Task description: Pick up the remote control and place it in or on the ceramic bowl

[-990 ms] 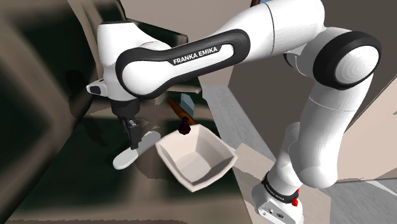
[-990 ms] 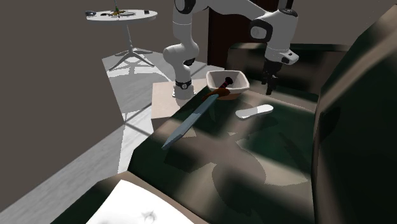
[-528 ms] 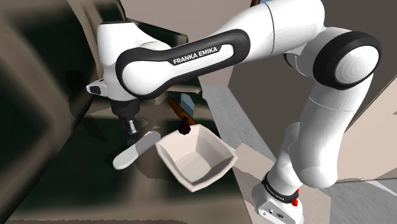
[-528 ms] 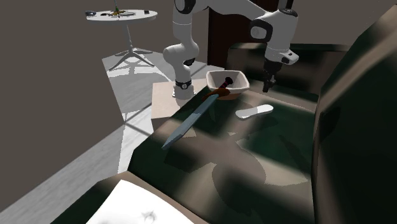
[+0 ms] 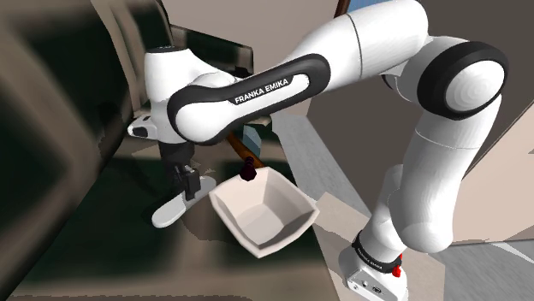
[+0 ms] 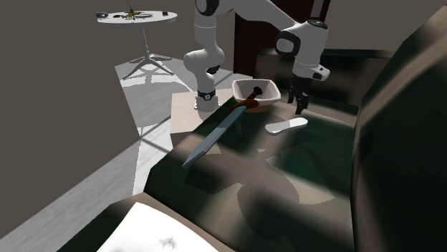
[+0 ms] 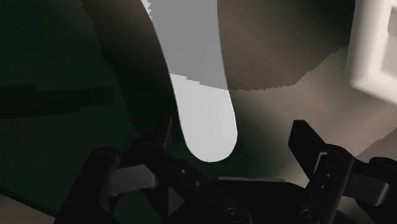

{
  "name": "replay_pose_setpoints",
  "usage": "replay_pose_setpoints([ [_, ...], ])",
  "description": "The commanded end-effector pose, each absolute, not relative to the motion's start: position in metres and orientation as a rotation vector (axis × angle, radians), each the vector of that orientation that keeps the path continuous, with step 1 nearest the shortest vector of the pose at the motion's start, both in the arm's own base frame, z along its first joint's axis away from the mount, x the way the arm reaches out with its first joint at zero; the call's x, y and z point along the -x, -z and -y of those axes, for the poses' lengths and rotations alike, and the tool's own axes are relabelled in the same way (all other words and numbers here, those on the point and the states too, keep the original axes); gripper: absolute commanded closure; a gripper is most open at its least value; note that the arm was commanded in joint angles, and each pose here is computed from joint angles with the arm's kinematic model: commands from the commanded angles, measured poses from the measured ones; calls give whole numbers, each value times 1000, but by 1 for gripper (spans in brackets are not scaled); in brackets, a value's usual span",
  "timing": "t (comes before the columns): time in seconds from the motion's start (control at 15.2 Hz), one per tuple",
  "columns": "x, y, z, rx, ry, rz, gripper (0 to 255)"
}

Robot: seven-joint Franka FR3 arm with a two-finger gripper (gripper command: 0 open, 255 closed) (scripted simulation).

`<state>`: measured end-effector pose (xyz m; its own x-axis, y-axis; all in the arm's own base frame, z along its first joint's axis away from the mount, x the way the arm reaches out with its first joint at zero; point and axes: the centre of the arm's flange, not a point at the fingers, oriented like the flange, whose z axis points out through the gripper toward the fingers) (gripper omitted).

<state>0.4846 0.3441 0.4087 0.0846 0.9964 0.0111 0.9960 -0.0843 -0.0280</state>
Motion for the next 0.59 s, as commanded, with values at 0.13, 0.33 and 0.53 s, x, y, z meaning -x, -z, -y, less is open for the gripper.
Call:
replay_pose_setpoints([
  [0.13, -499, -371, -319, 2081, 13, 2378, 0],
  [0.33, -499, -360, -319, 2078, 13, 2381, 0],
  [0.53, -500, -344, -318, 2078, 13, 2381, 0],
])
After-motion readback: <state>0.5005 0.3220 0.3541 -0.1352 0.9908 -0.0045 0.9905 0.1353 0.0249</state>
